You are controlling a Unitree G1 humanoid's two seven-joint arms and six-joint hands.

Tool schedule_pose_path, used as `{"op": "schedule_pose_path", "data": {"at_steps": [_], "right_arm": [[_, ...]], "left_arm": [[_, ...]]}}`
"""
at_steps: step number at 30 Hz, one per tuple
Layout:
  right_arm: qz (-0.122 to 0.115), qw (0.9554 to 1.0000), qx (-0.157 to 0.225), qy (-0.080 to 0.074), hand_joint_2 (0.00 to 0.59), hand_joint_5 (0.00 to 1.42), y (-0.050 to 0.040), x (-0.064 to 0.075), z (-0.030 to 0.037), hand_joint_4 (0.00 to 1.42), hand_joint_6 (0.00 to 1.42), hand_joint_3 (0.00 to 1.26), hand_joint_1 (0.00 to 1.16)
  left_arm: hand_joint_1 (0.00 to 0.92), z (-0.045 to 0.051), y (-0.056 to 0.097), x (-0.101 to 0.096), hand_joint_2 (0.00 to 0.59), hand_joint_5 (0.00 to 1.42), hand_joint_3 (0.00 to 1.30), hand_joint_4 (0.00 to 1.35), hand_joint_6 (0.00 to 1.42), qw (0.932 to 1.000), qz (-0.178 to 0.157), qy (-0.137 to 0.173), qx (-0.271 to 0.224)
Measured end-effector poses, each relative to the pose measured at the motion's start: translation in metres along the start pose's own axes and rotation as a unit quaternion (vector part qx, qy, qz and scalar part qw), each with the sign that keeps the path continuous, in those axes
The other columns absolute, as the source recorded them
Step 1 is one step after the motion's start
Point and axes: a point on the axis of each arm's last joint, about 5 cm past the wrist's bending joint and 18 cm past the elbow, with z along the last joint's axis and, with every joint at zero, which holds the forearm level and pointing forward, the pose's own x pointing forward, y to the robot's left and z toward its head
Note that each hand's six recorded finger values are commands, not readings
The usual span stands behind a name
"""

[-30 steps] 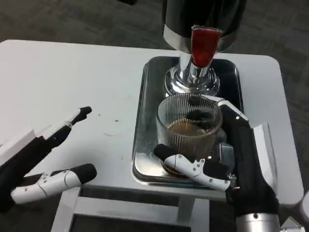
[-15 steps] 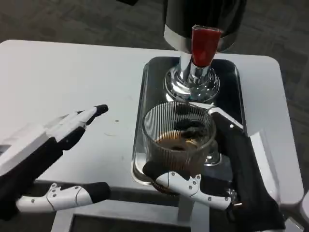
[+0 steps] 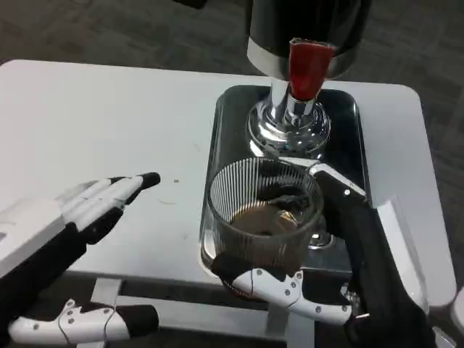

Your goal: Grasp the cup under the faucet to collect the drink, then remove the cup.

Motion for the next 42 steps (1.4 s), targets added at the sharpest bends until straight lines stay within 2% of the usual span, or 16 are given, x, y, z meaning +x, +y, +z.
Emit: {"op": "schedule_pose_path", "data": {"at_steps": [6, 16, 29, 42], "right_arm": [[0.011, 0.9999, 0.004, -0.002, 0.194, 0.93, -0.0013, -0.003, 0.0043, 0.74, 1.01, 0.69, 0.78], [0.016, 0.9998, 0.004, -0.008, 0.194, 0.93, -0.0047, -0.006, 0.0097, 0.74, 1.01, 0.69, 0.78], [0.026, 0.9996, 0.001, -0.008, 0.195, 0.93, -0.0053, -0.009, 0.0114, 0.74, 1.02, 0.69, 0.78], [0.040, 0.9991, -0.007, -0.014, 0.195, 0.93, -0.0025, -0.009, 0.0128, 0.75, 1.02, 0.69, 0.78]], "left_arm": [[0.000, 0.0086, 0.002, -0.003, 0.044, 0.00, 0.00, 0.00, 0.00, 0.9995, -0.014, -0.021, 0.021], [0.000, 0.0135, 0.001, -0.006, 0.045, 0.00, 0.00, 0.00, 0.00, 0.9989, -0.023, -0.029, 0.028], [0.000, 0.0184, 0.004, -0.005, 0.045, 0.00, 0.00, 0.00, 0.00, 0.9982, -0.021, -0.040, 0.039], [0.000, 0.0206, 0.007, -0.010, 0.045, 0.00, 0.00, 0.00, 0.00, 0.9982, -0.019, -0.034, 0.045]]}}
